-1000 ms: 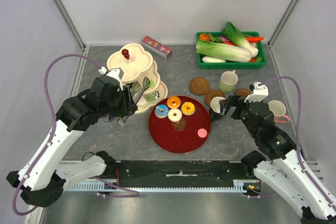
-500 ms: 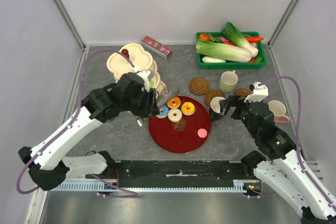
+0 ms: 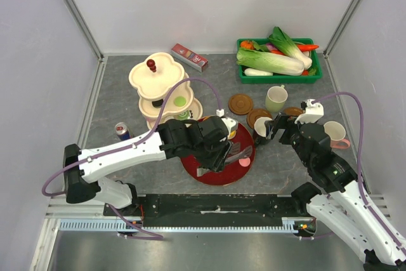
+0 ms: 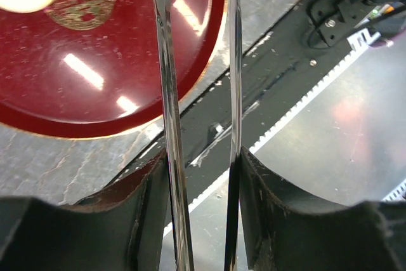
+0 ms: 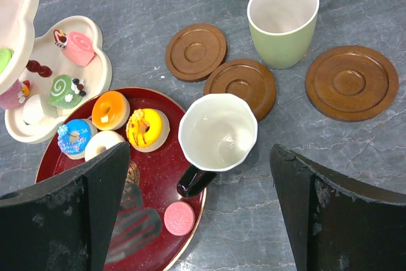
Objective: Serve the afternoon tea
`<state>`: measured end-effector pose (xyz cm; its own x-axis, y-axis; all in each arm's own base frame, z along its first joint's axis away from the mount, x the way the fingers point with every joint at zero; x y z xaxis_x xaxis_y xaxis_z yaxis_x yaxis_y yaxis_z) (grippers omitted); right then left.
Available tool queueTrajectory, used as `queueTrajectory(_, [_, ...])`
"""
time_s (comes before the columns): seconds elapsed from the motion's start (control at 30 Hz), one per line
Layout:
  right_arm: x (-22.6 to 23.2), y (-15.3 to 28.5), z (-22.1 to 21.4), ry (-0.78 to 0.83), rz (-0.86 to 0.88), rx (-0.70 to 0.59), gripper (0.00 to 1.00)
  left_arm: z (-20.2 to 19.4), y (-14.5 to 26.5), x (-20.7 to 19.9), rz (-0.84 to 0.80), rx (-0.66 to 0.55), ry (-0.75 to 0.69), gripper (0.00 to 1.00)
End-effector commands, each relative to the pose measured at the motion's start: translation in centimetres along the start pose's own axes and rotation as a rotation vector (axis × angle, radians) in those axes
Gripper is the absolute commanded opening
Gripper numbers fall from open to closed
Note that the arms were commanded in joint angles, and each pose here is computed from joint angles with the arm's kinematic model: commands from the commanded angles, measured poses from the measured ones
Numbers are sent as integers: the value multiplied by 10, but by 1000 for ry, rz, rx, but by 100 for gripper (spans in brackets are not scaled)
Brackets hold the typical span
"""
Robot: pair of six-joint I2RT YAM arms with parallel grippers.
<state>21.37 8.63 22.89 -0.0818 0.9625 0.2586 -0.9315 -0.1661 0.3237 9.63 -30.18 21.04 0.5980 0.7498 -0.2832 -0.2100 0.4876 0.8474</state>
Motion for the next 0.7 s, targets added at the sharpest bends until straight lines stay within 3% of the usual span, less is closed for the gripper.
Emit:
queueTrajectory(0.0, [-1,-1,5,-14,-13,-25,98,2,-9,-28,-154,-4,-21,51])
queueTrajectory(0.23, [-1,-1,5,-14,-12,-25,98,-5,-26,-34,-187,44,-10,51])
queueTrajectory(0.67, [-1,-1,5,-14,-12,-25,98,-10,-55,-19,-93,63,25,50])
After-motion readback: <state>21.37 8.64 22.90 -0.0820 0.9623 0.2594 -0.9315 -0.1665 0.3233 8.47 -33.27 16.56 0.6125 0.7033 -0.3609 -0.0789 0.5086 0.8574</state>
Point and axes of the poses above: each gripper's point midway between its finger pads, its own y axis back along the fingers, its own x axis along the line the jaws close on, z = x × y, the point moved 2 cm from there along y, back along the fingers, and after that the axes turned 2 degrees about y, right-handed, at the moved point
